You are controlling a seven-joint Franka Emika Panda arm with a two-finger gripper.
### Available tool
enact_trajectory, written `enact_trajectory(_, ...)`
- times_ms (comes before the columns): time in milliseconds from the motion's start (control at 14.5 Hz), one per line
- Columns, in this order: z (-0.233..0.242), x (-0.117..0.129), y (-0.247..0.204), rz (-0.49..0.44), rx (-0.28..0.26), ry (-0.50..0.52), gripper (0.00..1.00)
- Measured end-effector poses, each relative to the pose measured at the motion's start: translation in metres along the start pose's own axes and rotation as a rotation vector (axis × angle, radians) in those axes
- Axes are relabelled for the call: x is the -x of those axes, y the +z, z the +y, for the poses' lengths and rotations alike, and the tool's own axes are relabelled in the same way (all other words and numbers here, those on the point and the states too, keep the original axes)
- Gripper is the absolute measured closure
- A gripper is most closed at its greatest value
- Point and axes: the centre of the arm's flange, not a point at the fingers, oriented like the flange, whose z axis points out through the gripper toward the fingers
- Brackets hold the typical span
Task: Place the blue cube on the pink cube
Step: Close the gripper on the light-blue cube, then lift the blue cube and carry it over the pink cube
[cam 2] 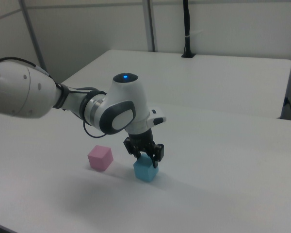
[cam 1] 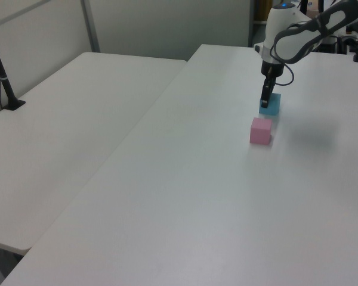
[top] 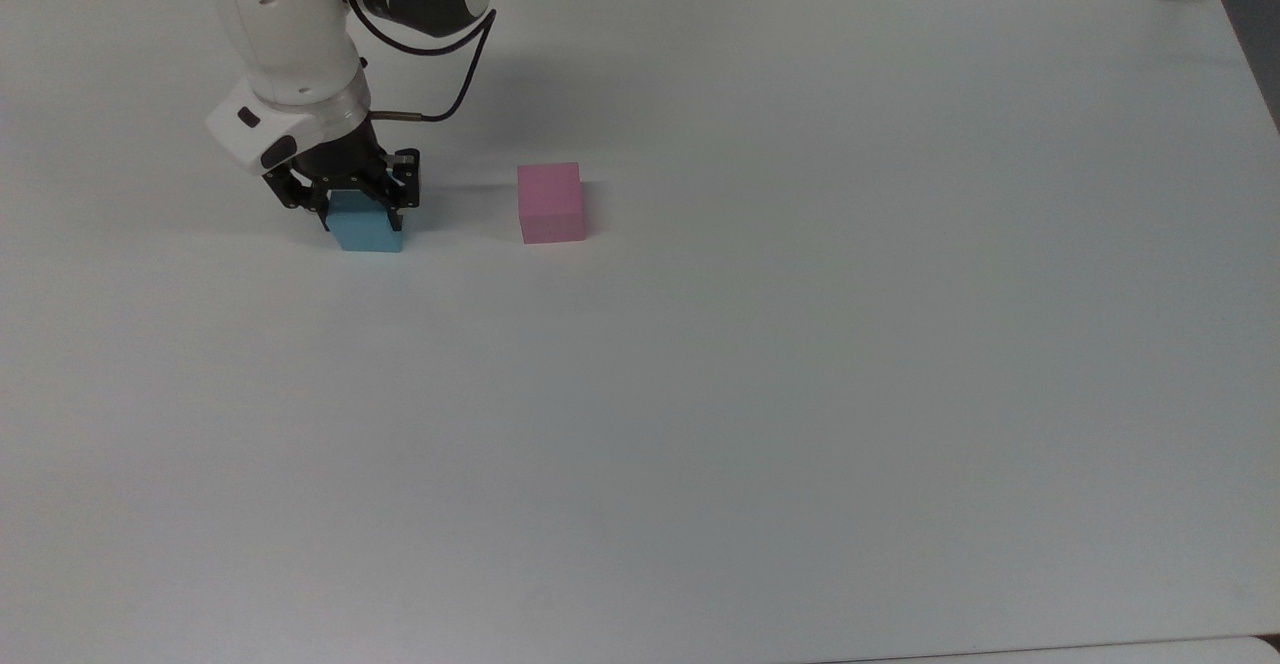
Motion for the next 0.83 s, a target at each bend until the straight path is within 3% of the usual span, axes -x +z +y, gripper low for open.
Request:
enact_trajectory(69,0.000,-0.003,-0.006,0.002,-0.005,0.014,0.41)
enact_trajectory(344,-0.022,-0.008,-0.066,-0.049,-0.046,0.000,0.42)
enact_trajectory(551,-0.082,-0.008,-0.109,-0.065,-0.073,0.013,0.42)
enact_trajectory(826,-0.166,-0.013,-0.109,-0.078,-0.088,0.055,0.42)
